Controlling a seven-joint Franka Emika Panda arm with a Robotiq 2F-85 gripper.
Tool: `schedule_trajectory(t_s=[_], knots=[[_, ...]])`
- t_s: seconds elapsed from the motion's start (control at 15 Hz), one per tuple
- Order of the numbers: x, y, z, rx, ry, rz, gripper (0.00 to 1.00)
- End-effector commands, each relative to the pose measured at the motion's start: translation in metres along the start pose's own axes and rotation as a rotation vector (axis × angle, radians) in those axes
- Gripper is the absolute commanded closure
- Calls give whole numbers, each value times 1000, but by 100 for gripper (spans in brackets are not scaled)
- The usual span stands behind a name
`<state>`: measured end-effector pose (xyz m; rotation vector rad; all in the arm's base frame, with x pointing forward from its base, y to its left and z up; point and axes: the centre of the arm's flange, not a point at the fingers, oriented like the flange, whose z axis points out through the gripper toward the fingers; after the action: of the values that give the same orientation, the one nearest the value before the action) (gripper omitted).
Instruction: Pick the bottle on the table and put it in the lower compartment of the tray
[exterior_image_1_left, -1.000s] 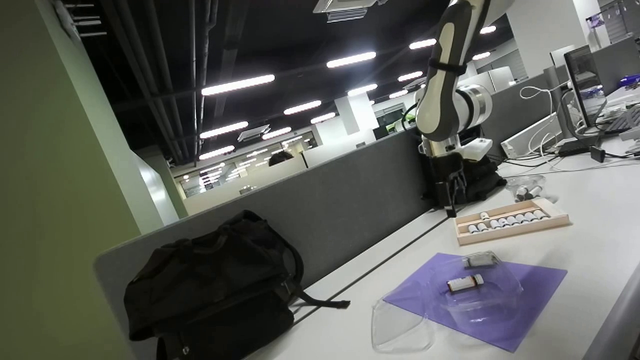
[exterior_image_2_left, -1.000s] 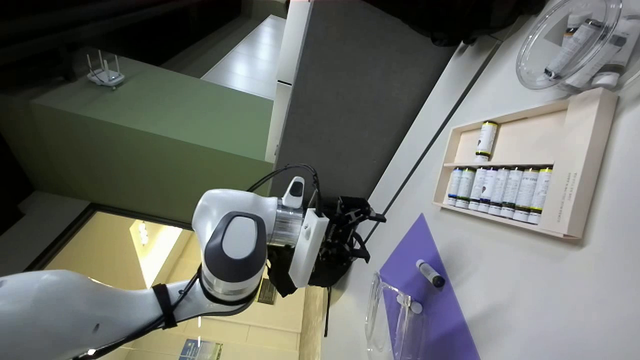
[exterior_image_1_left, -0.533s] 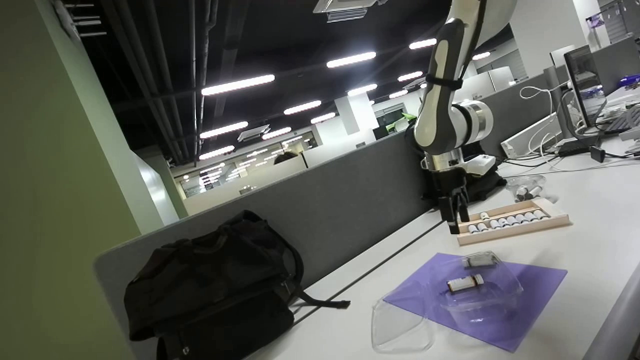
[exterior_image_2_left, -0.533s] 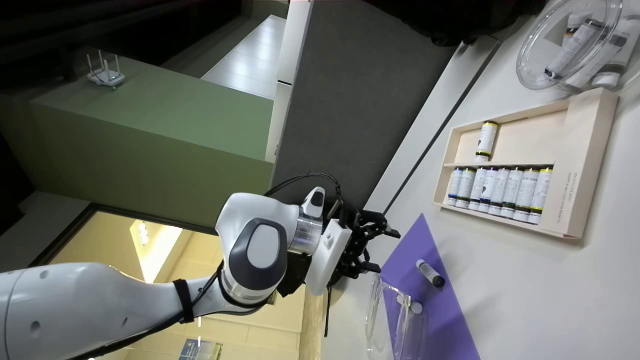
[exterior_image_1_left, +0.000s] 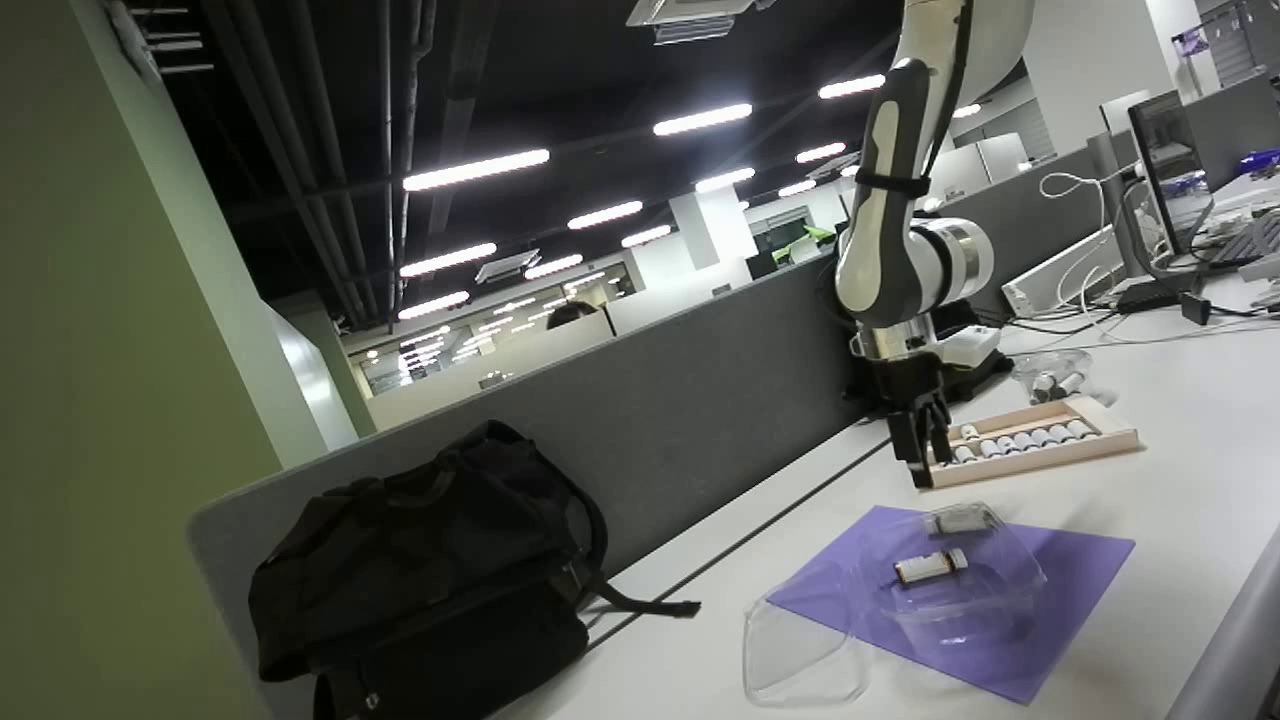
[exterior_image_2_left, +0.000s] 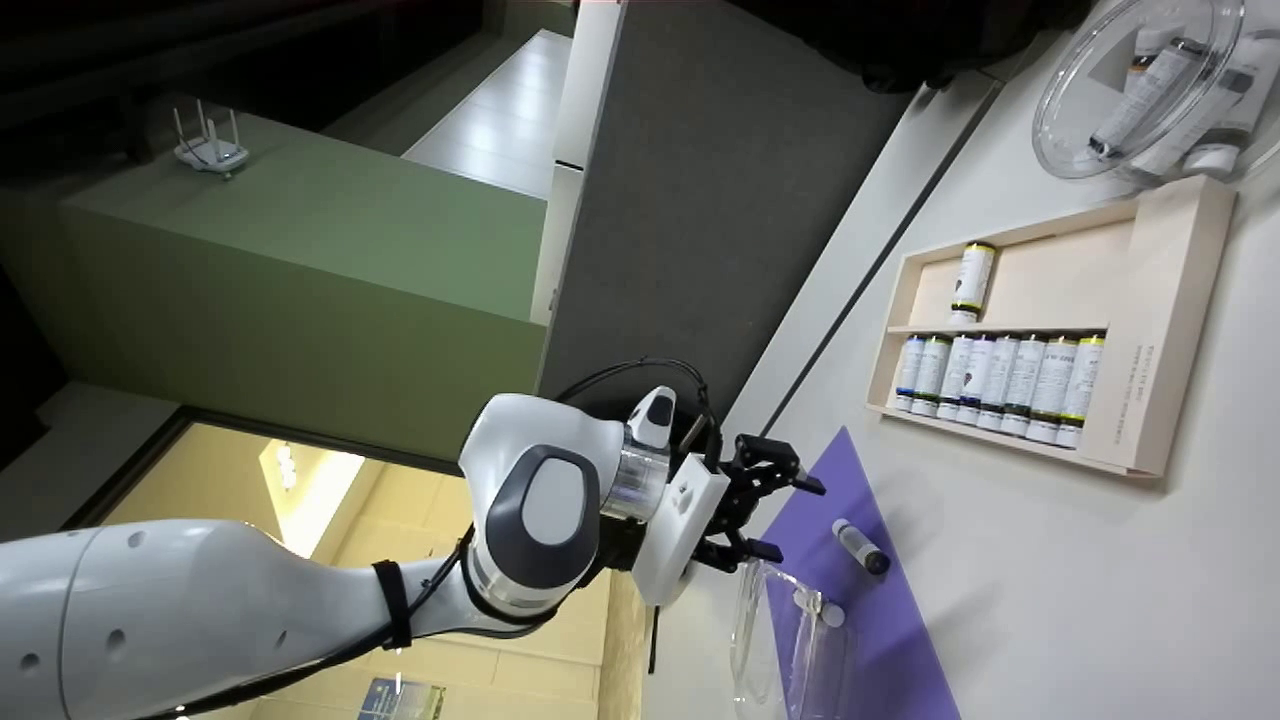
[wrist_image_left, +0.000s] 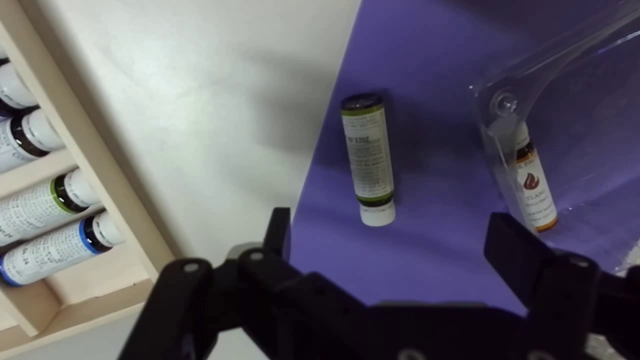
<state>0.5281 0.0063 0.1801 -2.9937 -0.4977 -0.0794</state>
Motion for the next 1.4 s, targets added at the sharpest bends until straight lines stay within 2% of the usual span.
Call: schedule_trajectory(t_s=[0.0,0.47,0.53,0.6,0.67,1.0,1.27,1.33], knots=[[0,2,8,0,-26,-14,0],[-13,10,56,-40,-56,-98,0],[-14,11,61,-41,-53,-105,25],[-14,12,62,-47,-46,-104,27],[-14,13,62,-49,-41,-101,33],[-15,21,59,-22,-39,-69,71],[-17,29,53,-5,-35,-47,97],[-17,31,50,-4,-33,-39,93]])
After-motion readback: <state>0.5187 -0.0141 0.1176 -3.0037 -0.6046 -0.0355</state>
